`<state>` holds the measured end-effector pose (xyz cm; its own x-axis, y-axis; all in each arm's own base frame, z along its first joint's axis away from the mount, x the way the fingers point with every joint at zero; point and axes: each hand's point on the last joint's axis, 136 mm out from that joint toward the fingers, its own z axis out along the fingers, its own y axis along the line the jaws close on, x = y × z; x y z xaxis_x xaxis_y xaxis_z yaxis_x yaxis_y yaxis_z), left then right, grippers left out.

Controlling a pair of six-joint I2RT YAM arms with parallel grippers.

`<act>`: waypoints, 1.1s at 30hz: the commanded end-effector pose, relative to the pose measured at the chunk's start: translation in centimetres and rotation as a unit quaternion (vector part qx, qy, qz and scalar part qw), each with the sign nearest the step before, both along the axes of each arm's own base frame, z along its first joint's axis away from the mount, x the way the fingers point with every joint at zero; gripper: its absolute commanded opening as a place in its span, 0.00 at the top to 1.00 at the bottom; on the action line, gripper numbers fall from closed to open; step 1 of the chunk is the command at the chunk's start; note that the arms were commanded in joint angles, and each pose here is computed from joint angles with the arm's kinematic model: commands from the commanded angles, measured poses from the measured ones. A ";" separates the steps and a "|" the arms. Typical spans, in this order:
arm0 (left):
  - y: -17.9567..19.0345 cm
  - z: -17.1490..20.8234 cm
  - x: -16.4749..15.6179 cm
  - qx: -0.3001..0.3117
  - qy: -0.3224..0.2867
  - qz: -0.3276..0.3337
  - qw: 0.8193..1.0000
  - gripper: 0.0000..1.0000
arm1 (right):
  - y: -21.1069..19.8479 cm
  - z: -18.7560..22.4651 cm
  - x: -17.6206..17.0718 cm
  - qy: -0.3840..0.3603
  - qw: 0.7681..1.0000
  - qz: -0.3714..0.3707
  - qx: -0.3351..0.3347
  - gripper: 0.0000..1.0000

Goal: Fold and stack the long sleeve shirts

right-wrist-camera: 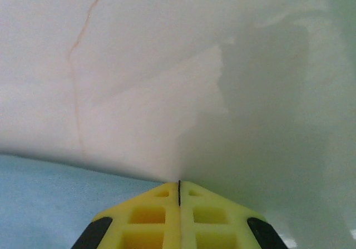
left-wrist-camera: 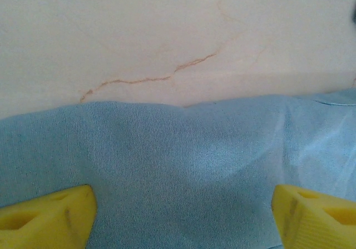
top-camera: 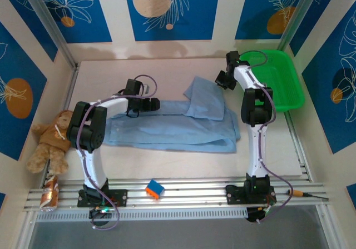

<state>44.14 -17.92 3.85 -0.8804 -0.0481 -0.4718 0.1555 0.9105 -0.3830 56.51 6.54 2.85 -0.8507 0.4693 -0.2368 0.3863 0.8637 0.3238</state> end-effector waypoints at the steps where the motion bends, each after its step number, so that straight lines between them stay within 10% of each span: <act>1: 0.6 -2.1 -2.0 0.004 0.045 -0.005 0.999 0.17 | 2.4 7.5 0.5 -0.090 0.994 0.020 0.053 1.00; 15: 4.9 -4.2 -1.2 0.024 0.088 0.071 0.993 0.16 | 6.8 16.5 -9.5 -0.187 0.963 0.128 0.147 1.00; 33: 6.4 -3.5 0.5 -0.006 0.086 0.100 0.991 0.16 | 16.2 17.4 -27.4 -0.206 0.885 0.353 0.221 1.00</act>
